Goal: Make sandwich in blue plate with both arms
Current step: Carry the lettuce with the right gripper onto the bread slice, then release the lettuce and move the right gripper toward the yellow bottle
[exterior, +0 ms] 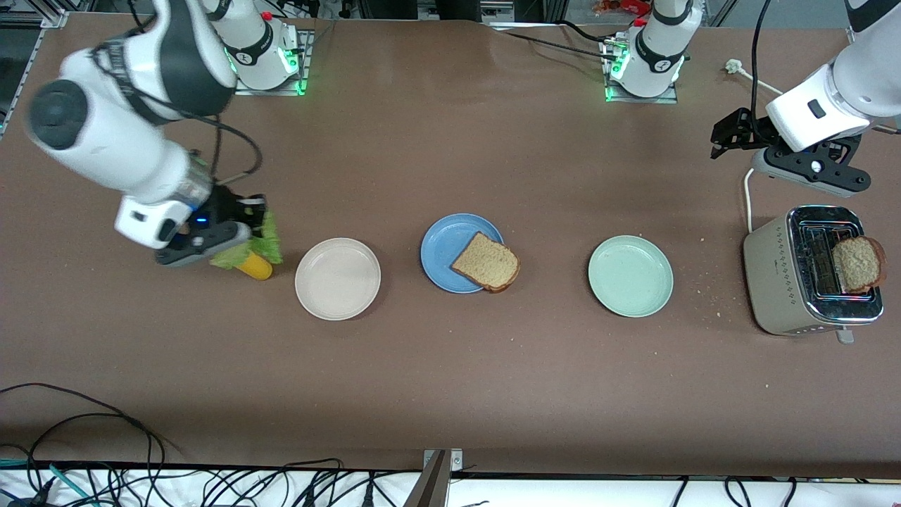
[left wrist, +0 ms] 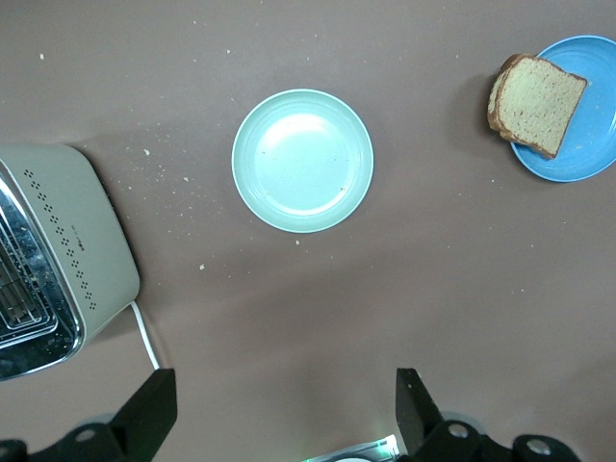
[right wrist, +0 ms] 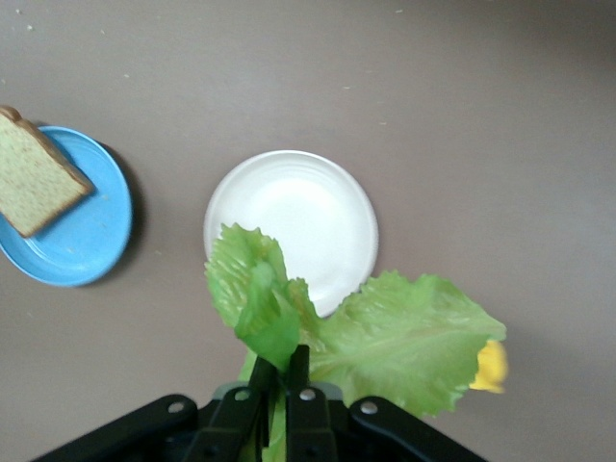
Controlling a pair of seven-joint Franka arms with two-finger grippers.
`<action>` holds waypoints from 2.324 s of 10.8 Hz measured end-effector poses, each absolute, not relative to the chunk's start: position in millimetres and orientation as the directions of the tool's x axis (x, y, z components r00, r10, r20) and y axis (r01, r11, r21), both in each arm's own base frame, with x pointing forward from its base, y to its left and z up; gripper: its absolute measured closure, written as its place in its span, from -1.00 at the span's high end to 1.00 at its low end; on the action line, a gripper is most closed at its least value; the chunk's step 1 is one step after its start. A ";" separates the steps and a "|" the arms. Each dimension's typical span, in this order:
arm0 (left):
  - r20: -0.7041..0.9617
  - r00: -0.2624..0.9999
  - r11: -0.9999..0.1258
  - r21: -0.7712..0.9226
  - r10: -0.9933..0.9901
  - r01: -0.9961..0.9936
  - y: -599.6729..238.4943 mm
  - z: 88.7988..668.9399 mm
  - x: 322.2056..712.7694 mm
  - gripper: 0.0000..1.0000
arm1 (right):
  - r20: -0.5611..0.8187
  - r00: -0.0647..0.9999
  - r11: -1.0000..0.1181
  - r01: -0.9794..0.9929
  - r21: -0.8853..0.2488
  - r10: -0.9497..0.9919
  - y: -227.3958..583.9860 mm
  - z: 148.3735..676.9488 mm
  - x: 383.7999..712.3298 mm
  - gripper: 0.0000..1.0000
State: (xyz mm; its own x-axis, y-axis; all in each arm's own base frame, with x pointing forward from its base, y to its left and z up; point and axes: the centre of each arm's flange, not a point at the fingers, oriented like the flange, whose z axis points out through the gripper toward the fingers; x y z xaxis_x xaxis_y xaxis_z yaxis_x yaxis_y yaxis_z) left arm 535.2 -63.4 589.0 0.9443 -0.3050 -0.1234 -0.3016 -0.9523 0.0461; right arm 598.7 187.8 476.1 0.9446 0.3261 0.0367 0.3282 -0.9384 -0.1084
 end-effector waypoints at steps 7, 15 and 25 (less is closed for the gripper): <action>-0.124 0.944 -0.953 0.046 -0.304 -0.301 -63.1 588.9 535.3 1.00 | 0.003 1.000 -0.998 0.031 -0.056 0.031 426.2 429.7 551.0 -0.84; -0.124 0.945 -0.953 0.046 -0.304 -0.301 -62.9 588.6 535.5 1.00 | 0.102 0.968 -0.972 -0.223 -0.072 -0.229 568.4 307.8 519.7 -0.84; -0.124 0.945 -0.953 0.046 -0.304 -0.301 -62.9 588.6 535.5 1.00 | 0.207 0.946 -0.968 -0.237 -0.081 -0.249 590.1 249.1 510.6 -0.04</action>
